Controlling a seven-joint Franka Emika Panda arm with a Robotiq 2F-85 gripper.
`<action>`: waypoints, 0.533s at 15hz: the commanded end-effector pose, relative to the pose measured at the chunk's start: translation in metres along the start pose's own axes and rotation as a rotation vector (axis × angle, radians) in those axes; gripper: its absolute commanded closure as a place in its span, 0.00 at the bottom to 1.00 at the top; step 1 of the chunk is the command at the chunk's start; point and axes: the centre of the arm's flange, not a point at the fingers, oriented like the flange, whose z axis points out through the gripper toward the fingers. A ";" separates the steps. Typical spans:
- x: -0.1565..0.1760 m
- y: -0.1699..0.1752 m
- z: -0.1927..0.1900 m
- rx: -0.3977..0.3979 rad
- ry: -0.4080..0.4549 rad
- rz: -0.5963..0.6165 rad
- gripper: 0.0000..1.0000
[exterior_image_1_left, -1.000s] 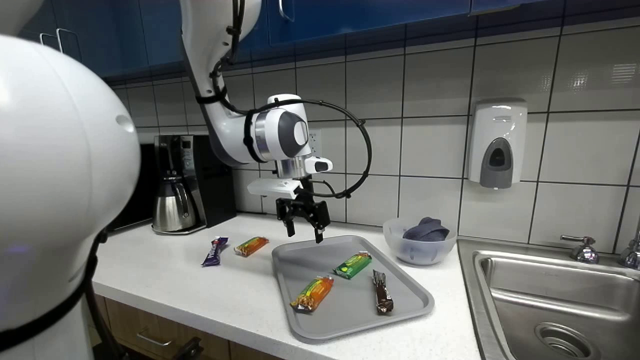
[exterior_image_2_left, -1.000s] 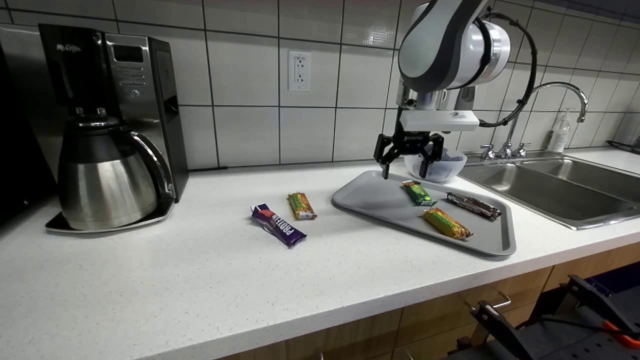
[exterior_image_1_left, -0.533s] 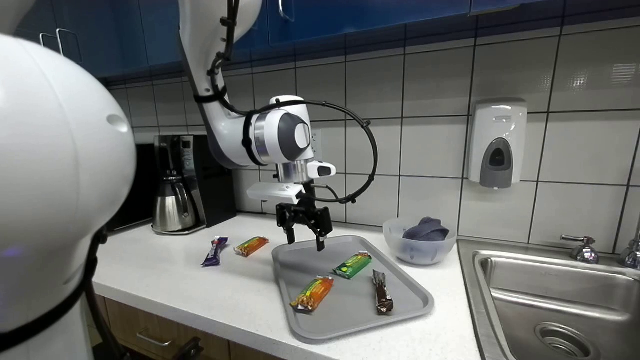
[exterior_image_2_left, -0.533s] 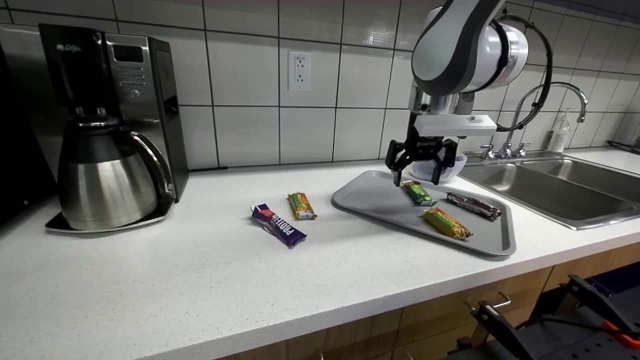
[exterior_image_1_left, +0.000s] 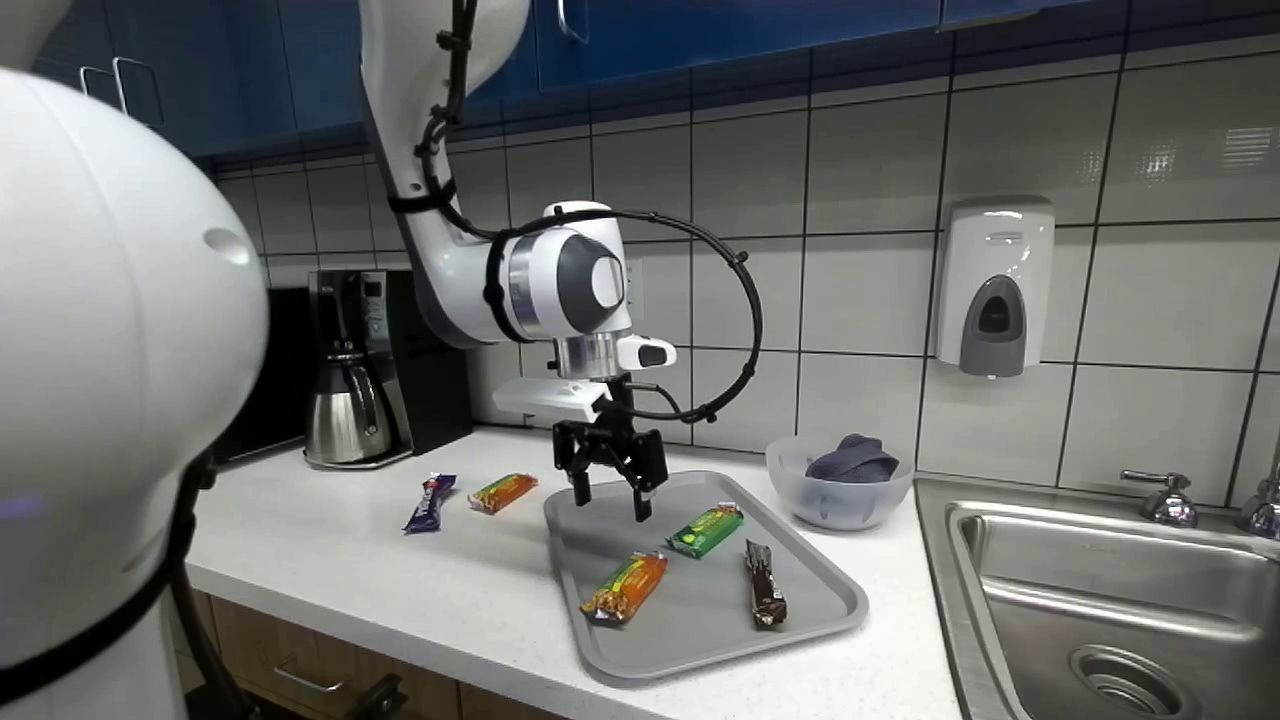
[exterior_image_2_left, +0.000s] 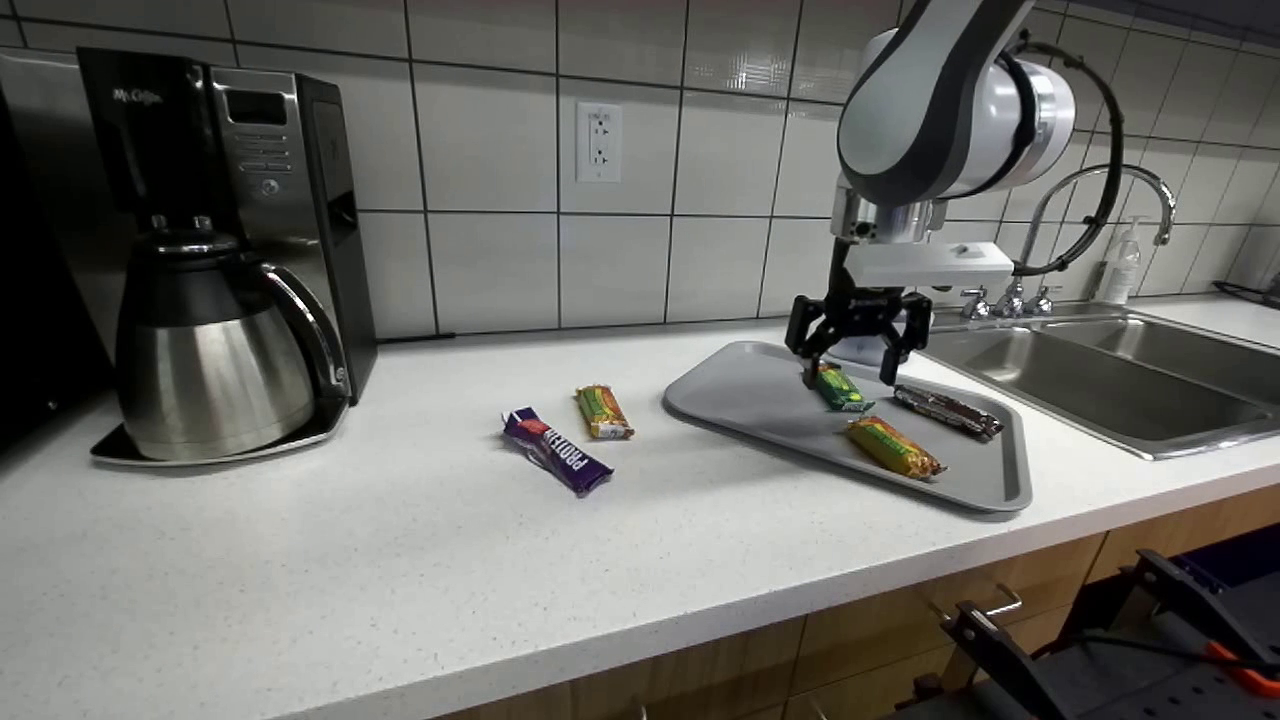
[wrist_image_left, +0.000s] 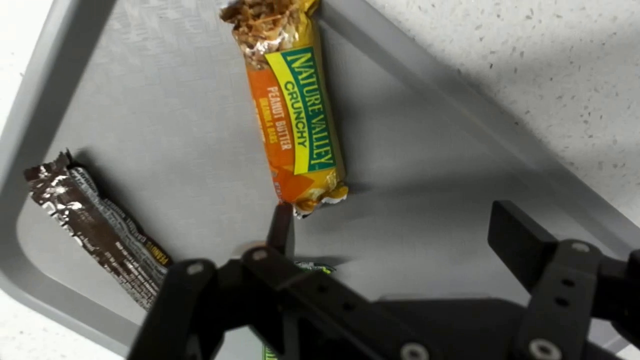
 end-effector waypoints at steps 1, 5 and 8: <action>-0.012 0.009 -0.002 -0.012 -0.001 0.001 0.00; -0.019 0.015 0.004 -0.022 -0.018 0.005 0.00; -0.023 0.020 0.008 -0.027 -0.029 0.020 0.00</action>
